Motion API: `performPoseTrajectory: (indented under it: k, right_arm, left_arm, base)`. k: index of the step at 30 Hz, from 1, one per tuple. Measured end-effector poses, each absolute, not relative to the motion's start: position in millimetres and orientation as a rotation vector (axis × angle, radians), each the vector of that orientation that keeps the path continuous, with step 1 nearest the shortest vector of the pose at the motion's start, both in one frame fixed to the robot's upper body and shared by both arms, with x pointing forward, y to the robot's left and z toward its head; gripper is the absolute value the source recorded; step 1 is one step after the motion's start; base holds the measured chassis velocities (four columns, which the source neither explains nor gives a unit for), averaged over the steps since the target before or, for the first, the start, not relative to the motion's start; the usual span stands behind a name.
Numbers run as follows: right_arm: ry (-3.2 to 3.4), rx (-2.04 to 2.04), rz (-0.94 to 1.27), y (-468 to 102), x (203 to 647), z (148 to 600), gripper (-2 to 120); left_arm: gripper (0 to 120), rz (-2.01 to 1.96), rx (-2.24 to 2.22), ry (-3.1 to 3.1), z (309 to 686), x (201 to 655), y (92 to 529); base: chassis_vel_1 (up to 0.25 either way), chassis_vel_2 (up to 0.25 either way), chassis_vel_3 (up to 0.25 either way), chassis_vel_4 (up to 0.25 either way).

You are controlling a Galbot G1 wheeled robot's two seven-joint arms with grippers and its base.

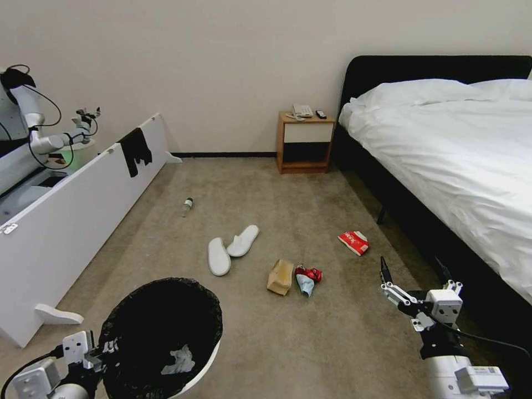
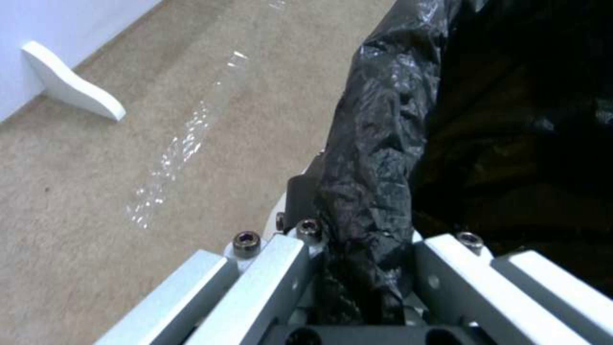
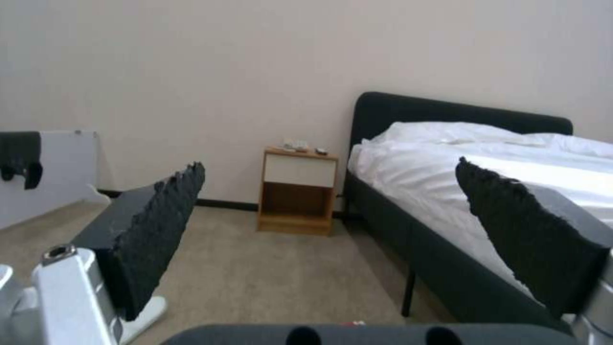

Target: Pick up the trash bin, then pick up the garbage from the floor and place it into the trash bin.

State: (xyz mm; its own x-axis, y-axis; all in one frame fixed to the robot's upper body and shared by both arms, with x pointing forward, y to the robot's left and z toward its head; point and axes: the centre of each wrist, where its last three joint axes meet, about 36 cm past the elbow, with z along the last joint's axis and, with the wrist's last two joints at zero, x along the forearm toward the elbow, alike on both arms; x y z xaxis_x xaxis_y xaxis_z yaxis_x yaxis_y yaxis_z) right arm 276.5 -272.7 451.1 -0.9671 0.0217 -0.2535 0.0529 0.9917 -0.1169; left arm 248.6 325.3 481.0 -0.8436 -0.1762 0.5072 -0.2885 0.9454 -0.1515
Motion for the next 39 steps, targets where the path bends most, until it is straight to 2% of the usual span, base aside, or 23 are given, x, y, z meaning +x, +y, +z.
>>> performPoseTrajectory:
  k: [39]
  right_arm:
    - [2.864,0.045,-0.192,-273.5,282.1,447.9,100]
  left_arm:
    - [2,0.3,0.344,-2.595,481.8,247.5,329.9]
  base:
    - [-0.134,0.136,0.13,-0.128]
